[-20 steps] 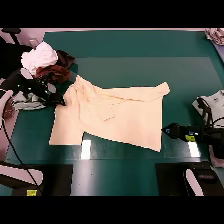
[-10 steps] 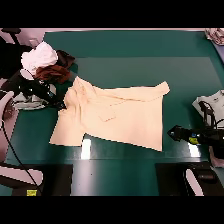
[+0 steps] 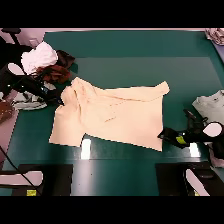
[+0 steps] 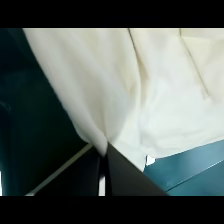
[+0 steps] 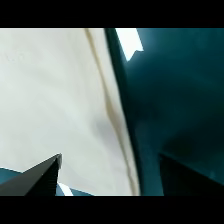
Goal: Fold the shirts.
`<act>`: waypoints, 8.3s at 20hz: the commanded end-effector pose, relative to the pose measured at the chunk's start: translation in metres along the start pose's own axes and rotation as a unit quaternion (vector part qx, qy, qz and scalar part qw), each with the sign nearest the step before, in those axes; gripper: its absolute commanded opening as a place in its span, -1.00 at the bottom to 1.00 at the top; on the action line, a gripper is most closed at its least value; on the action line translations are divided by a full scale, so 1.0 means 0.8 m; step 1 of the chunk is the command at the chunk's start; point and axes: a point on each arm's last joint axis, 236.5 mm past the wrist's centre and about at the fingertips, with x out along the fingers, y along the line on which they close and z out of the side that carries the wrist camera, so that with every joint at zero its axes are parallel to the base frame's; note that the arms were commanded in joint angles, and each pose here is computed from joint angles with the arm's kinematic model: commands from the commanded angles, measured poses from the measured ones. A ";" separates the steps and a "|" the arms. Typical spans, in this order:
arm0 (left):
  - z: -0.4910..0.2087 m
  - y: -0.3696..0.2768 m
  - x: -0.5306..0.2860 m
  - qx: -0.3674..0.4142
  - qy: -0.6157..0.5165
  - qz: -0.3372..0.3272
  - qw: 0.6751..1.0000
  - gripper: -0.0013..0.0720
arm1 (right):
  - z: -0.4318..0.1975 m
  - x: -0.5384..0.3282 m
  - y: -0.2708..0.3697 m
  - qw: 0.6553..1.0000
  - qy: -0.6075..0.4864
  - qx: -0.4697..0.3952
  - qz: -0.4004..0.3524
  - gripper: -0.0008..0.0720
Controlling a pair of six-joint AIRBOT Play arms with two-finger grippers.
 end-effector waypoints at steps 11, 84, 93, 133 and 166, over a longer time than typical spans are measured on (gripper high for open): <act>-0.003 -0.088 -0.085 -0.027 -0.099 -0.061 0.993 -0.87 | 0.033 -0.027 0.174 0.978 -0.053 -0.194 0.057 -0.90; 0.114 -0.014 0.033 -0.073 -0.193 -0.032 0.978 -0.11 | 0.360 -0.014 0.120 0.986 -0.023 -0.153 -0.056 -0.89; 0.089 0.003 0.042 -0.041 -0.151 0.006 0.988 0.58 | 0.369 -0.053 0.104 0.980 -0.053 -0.164 -0.097 -0.88; -0.255 -0.067 0.106 -0.048 0.048 0.030 0.997 1.00 | 0.150 -0.184 -0.013 0.964 -0.139 -0.131 -0.184 0.73; -0.180 -0.228 0.029 -0.011 -0.024 -0.180 0.983 -0.87 | 0.124 -0.083 -0.122 0.998 0.003 0.014 -0.059 0.73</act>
